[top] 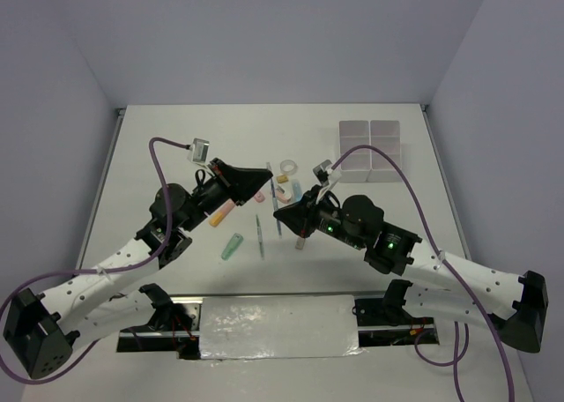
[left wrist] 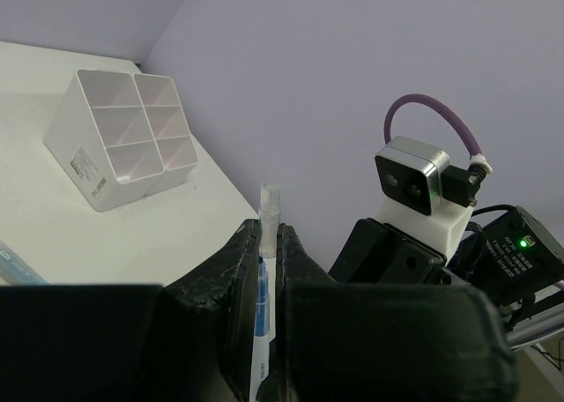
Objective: Sort the stationery into containers
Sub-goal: Close the pen cap on the pen.
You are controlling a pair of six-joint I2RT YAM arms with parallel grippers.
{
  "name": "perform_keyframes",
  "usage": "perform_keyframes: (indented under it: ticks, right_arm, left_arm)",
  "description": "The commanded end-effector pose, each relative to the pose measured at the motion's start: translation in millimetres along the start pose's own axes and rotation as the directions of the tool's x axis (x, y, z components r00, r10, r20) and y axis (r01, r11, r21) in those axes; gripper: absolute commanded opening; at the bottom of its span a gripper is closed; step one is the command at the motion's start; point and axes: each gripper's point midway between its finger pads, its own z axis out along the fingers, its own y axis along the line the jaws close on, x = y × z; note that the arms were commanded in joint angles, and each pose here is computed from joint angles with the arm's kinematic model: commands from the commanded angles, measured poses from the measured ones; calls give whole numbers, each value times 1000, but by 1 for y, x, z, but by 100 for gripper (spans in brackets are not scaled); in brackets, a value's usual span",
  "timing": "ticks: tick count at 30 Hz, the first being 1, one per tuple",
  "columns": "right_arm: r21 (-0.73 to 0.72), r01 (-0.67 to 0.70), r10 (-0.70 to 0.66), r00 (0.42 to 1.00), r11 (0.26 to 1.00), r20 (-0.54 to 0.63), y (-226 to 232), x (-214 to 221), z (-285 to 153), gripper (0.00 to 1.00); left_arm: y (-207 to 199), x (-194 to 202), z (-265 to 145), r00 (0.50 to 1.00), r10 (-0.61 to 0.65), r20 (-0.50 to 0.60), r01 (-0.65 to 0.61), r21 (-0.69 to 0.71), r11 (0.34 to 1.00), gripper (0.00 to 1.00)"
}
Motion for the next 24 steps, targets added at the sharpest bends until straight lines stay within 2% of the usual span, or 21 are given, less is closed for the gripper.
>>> perform_keyframes:
  ticks: [1, 24]
  right_arm:
    - [-27, 13, -12, 998, 1000, 58, 14, -25, -2, 0]
    - [7, 23, -23, 998, 1000, 65, 10, -30, 0, 0]
  left_arm:
    - [-14, -11, 1, 999, 8, 43, -10, 57, 998, 4]
    - [-13, -2, 1, 1000, 16, 14, -18, 77, 997, 3]
